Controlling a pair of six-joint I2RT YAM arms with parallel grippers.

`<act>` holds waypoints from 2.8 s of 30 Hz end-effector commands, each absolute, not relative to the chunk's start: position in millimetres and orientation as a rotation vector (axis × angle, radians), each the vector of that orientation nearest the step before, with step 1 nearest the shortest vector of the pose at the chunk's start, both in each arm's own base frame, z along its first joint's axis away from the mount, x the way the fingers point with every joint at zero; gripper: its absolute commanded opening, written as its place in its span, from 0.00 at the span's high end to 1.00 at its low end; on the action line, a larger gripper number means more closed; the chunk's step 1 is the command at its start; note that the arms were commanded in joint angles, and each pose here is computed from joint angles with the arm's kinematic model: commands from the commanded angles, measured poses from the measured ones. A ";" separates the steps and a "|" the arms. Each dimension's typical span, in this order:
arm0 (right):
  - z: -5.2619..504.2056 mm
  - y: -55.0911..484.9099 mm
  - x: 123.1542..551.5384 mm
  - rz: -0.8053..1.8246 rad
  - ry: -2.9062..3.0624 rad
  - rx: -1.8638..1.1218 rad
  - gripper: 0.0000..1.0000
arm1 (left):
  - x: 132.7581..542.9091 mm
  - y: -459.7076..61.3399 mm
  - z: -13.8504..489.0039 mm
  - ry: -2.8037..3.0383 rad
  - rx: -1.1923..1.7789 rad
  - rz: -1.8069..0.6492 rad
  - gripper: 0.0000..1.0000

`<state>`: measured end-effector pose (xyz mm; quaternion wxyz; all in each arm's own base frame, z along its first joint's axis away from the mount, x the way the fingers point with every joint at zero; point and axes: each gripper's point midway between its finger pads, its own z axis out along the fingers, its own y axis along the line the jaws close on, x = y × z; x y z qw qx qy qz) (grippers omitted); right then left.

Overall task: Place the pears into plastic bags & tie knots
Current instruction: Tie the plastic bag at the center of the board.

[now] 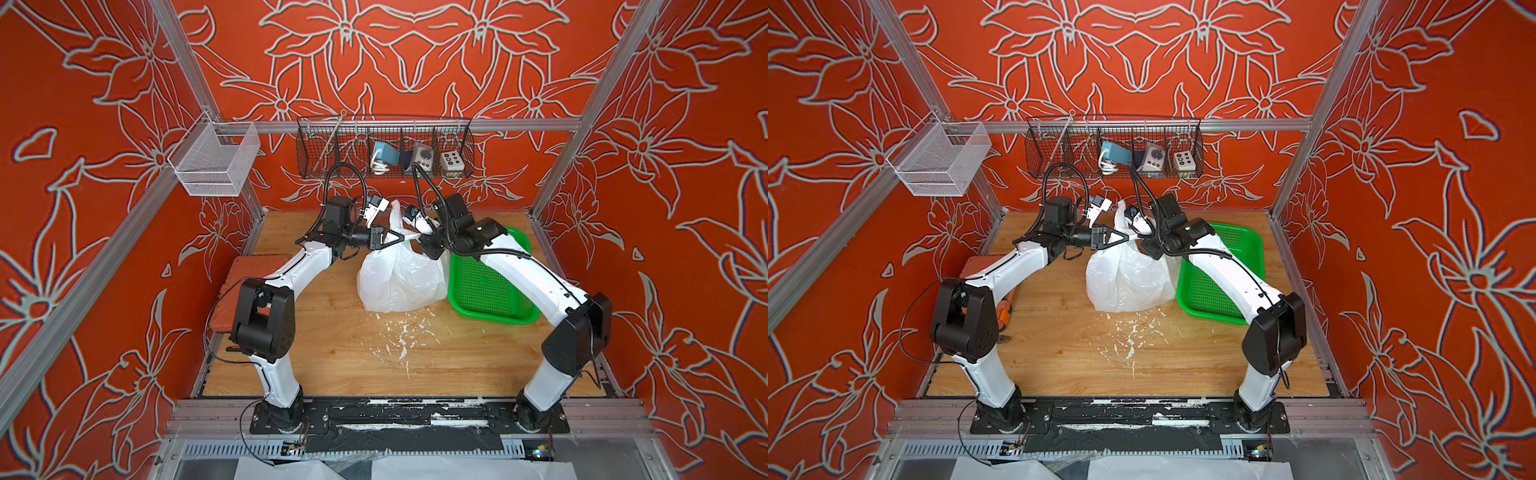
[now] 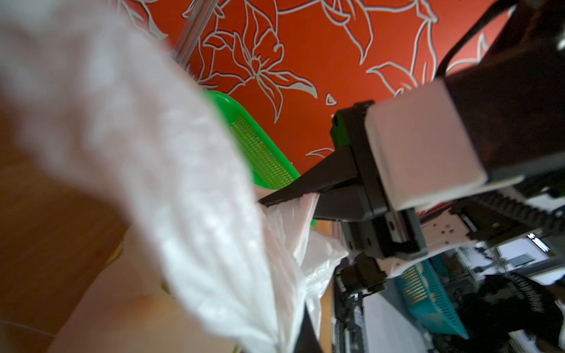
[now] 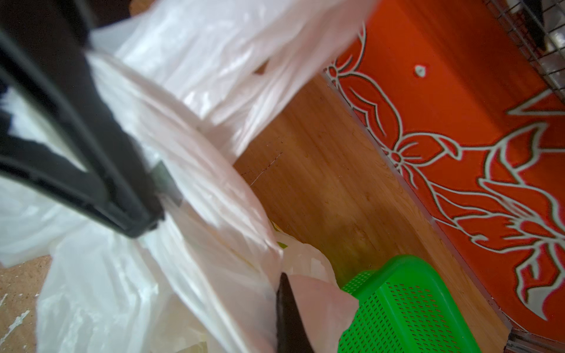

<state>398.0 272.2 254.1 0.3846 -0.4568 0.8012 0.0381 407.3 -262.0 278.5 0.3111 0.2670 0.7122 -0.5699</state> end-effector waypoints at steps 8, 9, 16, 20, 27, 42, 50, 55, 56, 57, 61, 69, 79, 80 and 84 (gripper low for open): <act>307.7 268.3 425.9 0.241 2.054 -0.714 1.00 | 400.4 -255.9 294.4 1.775 0.761 -1.419 1.00; 307.1 269.3 425.6 0.267 2.062 -0.682 1.00 | 400.1 -256.2 293.7 1.775 0.764 -1.415 1.00; 302.2 266.4 405.3 0.378 2.077 -0.679 0.38 | 403.6 -253.2 297.4 1.757 0.761 -1.343 1.00; 327.9 242.6 363.9 0.567 2.044 -0.716 0.23 | 404.9 -250.9 300.1 1.729 0.768 -1.290 1.00; 387.0 260.1 364.1 0.906 1.952 -0.594 0.17 | 398.2 -250.6 306.1 1.646 0.803 -1.266 1.00; 394.9 342.1 416.6 1.429 1.916 -0.668 0.11 | 375.0 -264.4 320.4 1.555 0.929 -1.302 1.00; 386.7 356.1 421.3 1.522 1.910 -0.685 0.40 | 373.3 -265.6 319.3 1.558 0.934 -1.317 1.00; 388.4 360.0 421.9 1.578 1.900 -0.690 0.57 | 372.8 -265.3 318.3 1.559 0.932 -1.319 1.00; 388.3 359.8 421.6 1.577 1.899 -0.693 0.53 | 372.5 -265.9 318.5 1.558 0.933 -1.320 1.00; 386.4 360.1 421.3 1.578 1.903 -0.697 0.51 | 373.2 -265.4 318.6 1.558 0.930 -1.318 1.00; 385.8 357.0 420.9 1.572 1.904 -0.704 0.96 | 374.9 -266.0 319.3 1.559 0.919 -1.326 1.00; 407.6 308.2 398.9 1.272 1.895 -0.629 1.00 | 406.6 -258.2 315.7 1.684 0.686 -1.410 1.00; 350.4 281.5 344.6 1.016 2.016 -0.626 1.00 | 421.0 -256.7 314.6 1.714 0.574 -1.469 1.00; 340.1 280.0 340.6 0.994 2.040 -0.633 1.00 | 420.9 -256.6 316.5 1.707 0.570 -1.474 1.00; 301.2 263.3 340.1 0.889 2.122 -0.560 1.00 | 420.4 -255.3 320.9 1.693 0.570 -1.477 1.00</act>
